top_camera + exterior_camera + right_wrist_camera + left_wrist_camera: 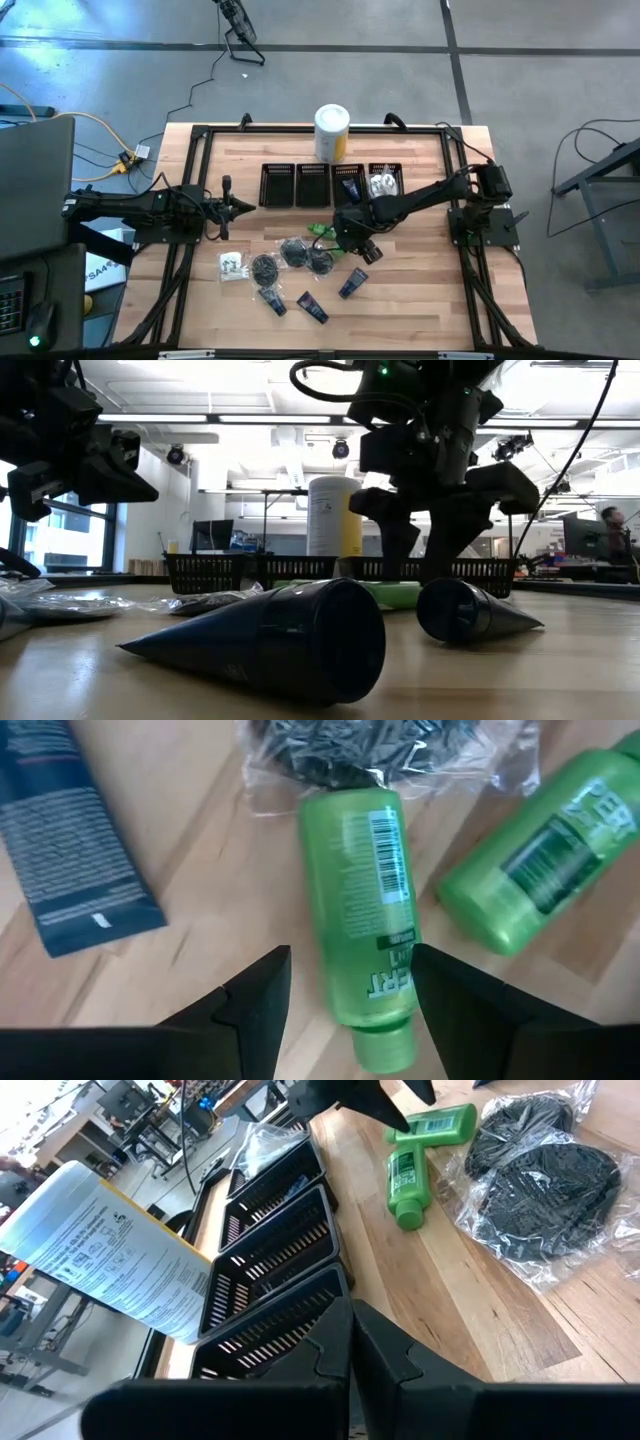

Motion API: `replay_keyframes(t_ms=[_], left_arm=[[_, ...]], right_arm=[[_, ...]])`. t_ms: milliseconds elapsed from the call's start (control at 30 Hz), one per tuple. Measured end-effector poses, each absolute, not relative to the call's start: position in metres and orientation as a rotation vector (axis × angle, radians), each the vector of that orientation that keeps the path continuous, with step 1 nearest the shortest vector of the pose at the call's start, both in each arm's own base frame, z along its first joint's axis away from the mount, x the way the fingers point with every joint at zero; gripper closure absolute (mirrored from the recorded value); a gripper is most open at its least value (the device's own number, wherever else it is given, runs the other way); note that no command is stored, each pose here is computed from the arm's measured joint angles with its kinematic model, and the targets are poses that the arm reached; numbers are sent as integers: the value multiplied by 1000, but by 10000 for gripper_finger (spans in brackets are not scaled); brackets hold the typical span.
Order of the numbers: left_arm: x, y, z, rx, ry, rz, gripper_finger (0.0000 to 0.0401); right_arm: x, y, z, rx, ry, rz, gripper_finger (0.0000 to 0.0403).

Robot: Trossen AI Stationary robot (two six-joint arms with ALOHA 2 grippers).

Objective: Pick & Place Travel size toiletries
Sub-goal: Put the right shampoo into the middle left black bin

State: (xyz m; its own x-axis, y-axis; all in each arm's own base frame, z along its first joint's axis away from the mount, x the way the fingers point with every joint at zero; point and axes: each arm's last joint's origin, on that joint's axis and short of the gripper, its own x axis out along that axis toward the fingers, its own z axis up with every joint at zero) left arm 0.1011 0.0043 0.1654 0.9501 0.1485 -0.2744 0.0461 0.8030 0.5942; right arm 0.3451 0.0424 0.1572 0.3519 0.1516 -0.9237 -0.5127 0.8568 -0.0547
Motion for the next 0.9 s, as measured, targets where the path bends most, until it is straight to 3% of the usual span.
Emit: replay_keyframes(t_ms=[433,733,900], left_arm=[[101,4,165,639,318,56,400],[101,4,165,639,318,55,400],[101,4,165,639,319,56,400]], right_arm=[[348,40,158,-334,1122,374,200],[349,41,148,-342,1158,386,124],[344,40,145,-362,1221,388,120]])
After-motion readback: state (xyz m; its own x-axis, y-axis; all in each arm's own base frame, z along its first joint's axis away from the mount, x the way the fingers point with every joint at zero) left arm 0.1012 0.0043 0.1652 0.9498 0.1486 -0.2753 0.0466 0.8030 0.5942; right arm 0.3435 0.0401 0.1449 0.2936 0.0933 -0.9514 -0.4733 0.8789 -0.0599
